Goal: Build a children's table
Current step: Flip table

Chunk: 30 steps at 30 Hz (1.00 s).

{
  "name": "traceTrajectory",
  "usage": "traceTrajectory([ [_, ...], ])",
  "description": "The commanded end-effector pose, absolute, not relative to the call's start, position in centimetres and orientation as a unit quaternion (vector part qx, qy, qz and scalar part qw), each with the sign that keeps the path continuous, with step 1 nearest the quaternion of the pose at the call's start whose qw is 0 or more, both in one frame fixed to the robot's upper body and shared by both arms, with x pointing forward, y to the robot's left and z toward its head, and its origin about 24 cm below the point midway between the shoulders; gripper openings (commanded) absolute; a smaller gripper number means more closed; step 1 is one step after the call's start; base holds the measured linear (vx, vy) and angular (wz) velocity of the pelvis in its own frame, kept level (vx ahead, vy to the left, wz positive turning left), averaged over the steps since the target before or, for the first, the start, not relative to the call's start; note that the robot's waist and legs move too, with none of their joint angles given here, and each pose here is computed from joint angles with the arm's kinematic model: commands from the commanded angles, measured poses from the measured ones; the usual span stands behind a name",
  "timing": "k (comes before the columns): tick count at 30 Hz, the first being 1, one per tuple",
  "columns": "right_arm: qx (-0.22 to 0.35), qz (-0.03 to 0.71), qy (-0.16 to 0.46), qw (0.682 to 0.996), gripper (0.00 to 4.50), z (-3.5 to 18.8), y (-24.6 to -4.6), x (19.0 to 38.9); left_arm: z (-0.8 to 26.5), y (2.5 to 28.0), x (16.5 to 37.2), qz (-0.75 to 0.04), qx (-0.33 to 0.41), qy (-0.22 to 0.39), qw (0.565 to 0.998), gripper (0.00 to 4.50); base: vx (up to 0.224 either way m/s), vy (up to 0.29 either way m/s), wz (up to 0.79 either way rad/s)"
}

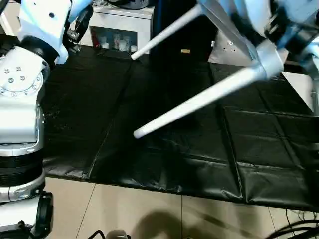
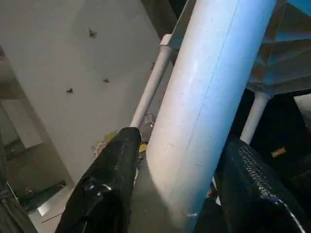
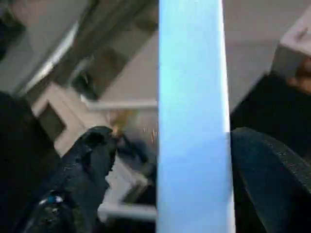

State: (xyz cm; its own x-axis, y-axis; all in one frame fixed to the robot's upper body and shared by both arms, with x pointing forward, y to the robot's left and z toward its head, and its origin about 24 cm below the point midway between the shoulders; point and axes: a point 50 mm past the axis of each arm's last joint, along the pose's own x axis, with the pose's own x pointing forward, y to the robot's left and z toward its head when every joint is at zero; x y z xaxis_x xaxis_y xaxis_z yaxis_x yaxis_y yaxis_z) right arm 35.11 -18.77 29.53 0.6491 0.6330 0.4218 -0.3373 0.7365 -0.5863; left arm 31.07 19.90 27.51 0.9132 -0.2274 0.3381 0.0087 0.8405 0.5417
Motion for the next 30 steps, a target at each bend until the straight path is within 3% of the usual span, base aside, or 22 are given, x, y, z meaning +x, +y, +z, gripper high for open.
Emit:
traceTrajectory([
  [1,-0.209,0.305,-0.379,0.848,4.39,31.0,-17.3,33.6,25.5,19.1,32.2,-0.084,0.256,-0.153,0.951,2.09,0.000,0.000,0.00],
  [3,-0.165,0.318,-0.405,0.841,4.49,30.3,-16.3,32.7,25.3,19.3,32.3,-0.081,0.275,-0.151,0.946,2.09,0.000,0.000,0.00],
  [6,-0.134,0.319,-0.389,0.854,4.50,28.9,-15.8,32.7,25.2,19.4,32.3,-0.081,0.293,-0.150,0.941,2.06,0.000,0.000,0.00],
  [10,-0.072,0.336,-0.352,0.870,4.50,24.5,-13.9,31.9,25.2,20.2,32.5,-0.057,0.289,-0.143,0.945,2.01,0.000,0.000,0.00],
  [11,-0.072,0.336,-0.352,0.870,4.50,24.5,-13.9,31.9,25.2,20.2,32.5,-0.057,0.289,-0.143,0.945,2.01,0.000,0.000,0.00],
  [12,-0.039,0.332,-0.323,0.885,4.50,21.9,-13.4,31.5,25.1,20.9,32.7,-0.034,0.272,-0.138,0.952,2.01,0.000,0.000,0.00],
  [14,-0.030,0.329,-0.314,0.890,4.50,21.1,-13.3,31.3,25.1,21.1,32.7,-0.029,0.266,-0.135,0.954,2.01,0.000,0.000,0.00],
  [15,-0.004,0.320,-0.278,0.906,4.50,18.7,-13.3,30.9,25.0,21.5,32.7,-0.027,0.267,-0.130,0.955,2.01,0.000,0.000,0.00],
  [17,0.017,0.316,-0.238,0.918,4.50,16.2,-13.6,30.3,24.8,21.9,32.6,-0.024,0.270,-0.127,0.954,2.01,0.000,0.000,0.00],
  [23,0.052,0.319,-0.168,0.931,4.50,12.7,-14.5,28.9,24.5,22.8,32.3,-0.009,0.264,-0.119,0.957,2.00,0.000,0.000,0.00],
  [30,0.085,0.269,-0.062,0.957,4.50,8.4,-16.4,29.0,24.0,23.4,31.7,-0.019,0.265,-0.121,0.956,1.98,0.000,0.000,0.00],
])
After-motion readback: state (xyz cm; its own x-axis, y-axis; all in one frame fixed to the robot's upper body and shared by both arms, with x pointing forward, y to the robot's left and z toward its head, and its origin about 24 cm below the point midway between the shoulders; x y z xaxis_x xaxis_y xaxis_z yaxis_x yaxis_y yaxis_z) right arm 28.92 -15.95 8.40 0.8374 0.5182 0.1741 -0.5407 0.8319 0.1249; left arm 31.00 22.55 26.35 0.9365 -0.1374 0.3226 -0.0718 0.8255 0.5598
